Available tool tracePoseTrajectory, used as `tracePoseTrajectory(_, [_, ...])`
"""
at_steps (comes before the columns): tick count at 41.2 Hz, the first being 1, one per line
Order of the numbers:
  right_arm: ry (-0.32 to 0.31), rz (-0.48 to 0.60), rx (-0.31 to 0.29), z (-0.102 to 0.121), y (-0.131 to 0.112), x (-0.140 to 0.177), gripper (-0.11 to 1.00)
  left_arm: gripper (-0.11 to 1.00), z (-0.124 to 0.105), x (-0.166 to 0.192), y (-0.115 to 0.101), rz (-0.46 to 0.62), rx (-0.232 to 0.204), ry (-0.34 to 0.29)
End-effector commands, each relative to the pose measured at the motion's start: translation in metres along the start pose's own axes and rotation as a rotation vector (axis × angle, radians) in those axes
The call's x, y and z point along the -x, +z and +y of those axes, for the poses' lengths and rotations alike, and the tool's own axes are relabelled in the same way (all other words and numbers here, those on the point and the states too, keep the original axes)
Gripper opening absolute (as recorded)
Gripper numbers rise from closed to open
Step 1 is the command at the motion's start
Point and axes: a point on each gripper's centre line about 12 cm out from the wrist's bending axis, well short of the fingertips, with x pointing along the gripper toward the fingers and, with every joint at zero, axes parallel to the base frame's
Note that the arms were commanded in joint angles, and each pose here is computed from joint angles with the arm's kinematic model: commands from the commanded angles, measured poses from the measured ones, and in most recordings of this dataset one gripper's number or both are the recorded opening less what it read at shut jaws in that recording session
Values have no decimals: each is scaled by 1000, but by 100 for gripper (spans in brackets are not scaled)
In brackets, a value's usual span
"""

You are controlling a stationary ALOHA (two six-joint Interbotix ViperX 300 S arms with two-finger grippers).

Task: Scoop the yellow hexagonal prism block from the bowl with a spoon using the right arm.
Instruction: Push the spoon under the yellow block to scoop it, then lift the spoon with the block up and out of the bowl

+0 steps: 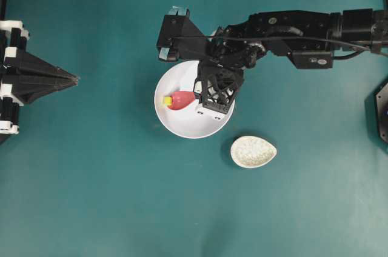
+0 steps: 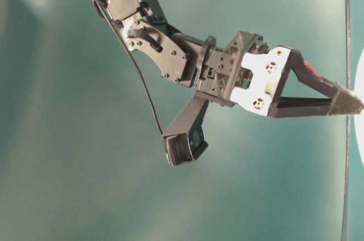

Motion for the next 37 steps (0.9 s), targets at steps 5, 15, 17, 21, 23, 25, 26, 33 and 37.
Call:
tracePoseTrajectory(5, [10, -95, -2, 6, 5, 23, 23, 0, 0, -2, 7, -17, 0, 0])
tracePoseTrajectory(15, [14, -139, -20, 4, -2, 28, 23, 0, 0, -2, 6, -14, 5, 0])
tracePoseTrajectory(17, [14, -148, -22, 4, -4, 29, 23, 0, 0, -2, 7, -15, 5, 0])
tracePoseTrajectory(21, [11, -175, -24, 3, -8, 32, 23, 0, 0, -2, 6, -11, 5, 0])
tracePoseTrajectory(23, [10, -191, -23, 3, -10, 34, 23, 0, 0, -2, 7, -11, 5, 0])
tracePoseTrajectory(25, [9, -211, -25, 3, -12, 37, 23, 0, 0, -2, 6, -9, 3, 0])
tracePoseTrajectory(26, [9, -221, -27, 2, -13, 38, 23, 0, 0, -2, 6, -9, 3, 0])
tracePoseTrajectory(33, [6, -302, -27, 2, -18, 51, 23, 0, 0, -2, 6, -9, 5, 0])
tracePoseTrajectory(37, [2, -375, -25, 1, -18, 62, 23, 0, 0, -2, 6, -9, 6, 0])
